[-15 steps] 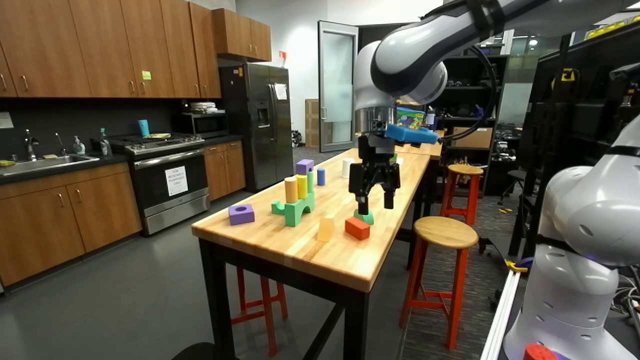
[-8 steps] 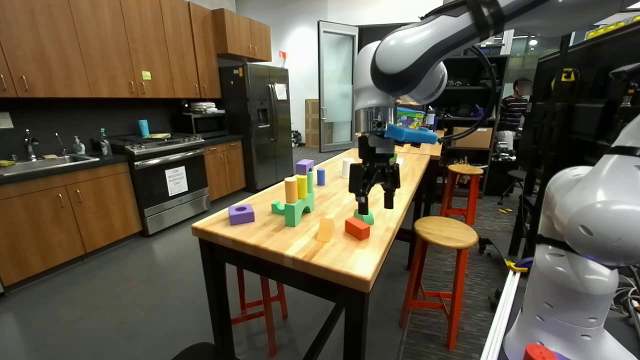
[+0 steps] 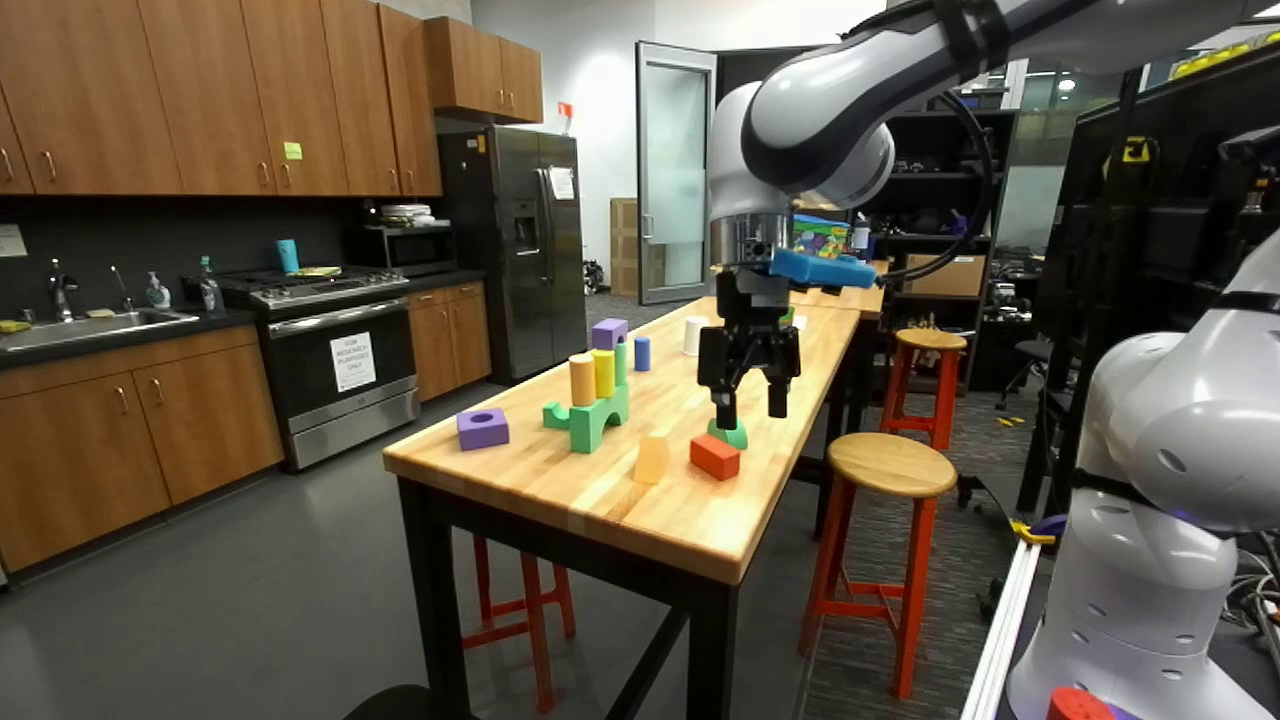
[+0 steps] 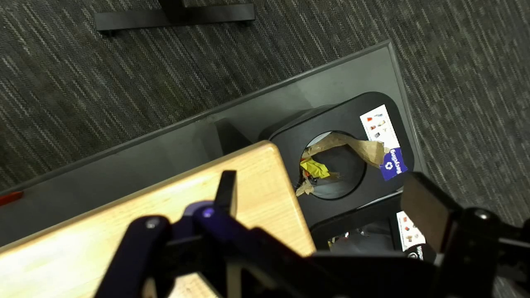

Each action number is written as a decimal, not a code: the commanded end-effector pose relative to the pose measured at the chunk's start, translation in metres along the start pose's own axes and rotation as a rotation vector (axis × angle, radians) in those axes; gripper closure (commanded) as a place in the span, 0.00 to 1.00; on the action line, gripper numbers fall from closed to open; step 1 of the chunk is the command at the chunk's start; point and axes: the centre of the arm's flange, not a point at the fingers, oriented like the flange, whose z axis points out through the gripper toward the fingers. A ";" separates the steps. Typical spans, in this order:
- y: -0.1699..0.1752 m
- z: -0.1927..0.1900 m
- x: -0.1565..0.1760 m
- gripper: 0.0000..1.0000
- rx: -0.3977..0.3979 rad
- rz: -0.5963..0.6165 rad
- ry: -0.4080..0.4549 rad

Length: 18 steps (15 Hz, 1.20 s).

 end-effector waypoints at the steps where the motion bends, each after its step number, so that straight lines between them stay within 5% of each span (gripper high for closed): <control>1: 0.000 0.000 0.000 0.00 0.000 0.000 0.000; 12: 0.001 0.005 0.001 0.00 0.020 0.000 -0.014; 18: -0.025 0.015 0.047 0.00 0.003 -0.067 0.003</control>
